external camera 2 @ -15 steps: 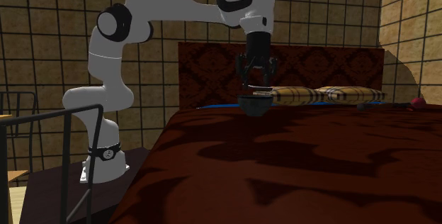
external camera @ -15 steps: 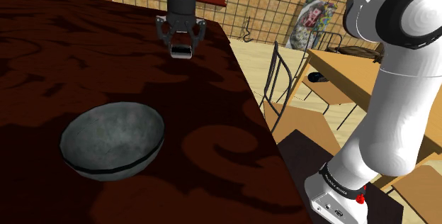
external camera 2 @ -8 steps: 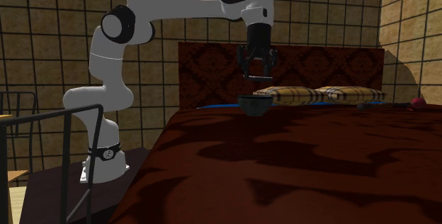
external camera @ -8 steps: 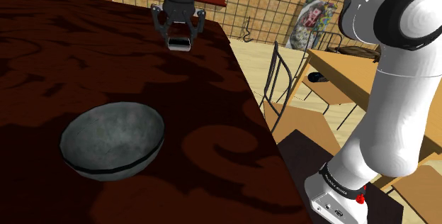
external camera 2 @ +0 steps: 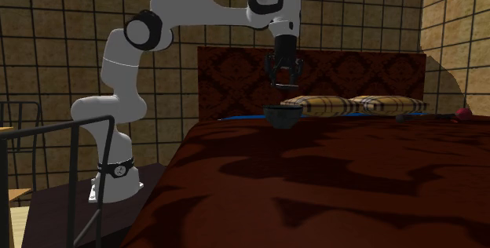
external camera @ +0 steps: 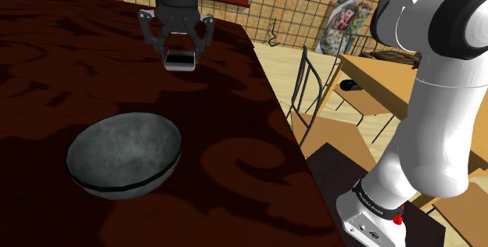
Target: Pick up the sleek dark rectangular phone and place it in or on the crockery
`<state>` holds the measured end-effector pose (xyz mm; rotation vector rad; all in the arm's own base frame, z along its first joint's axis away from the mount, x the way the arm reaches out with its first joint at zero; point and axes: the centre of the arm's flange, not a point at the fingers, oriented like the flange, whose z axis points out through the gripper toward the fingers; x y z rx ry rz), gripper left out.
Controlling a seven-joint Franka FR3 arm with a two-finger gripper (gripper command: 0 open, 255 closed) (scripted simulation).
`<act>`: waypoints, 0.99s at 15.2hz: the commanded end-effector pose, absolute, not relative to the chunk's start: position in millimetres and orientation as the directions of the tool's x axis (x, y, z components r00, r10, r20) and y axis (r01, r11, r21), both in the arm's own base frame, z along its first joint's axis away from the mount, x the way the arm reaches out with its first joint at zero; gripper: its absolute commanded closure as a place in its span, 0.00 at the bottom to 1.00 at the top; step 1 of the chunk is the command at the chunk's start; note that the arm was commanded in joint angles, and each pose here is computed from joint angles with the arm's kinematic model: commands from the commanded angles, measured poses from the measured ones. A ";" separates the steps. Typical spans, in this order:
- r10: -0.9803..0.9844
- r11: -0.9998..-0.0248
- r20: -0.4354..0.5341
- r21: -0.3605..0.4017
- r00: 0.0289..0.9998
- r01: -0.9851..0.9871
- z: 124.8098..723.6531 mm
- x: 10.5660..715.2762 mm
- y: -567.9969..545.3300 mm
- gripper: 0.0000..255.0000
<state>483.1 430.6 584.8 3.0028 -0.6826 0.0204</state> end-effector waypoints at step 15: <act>-0.433 -0.899 0.027 0.058 0.901 -0.433 583.0 366.8 583.9 1.00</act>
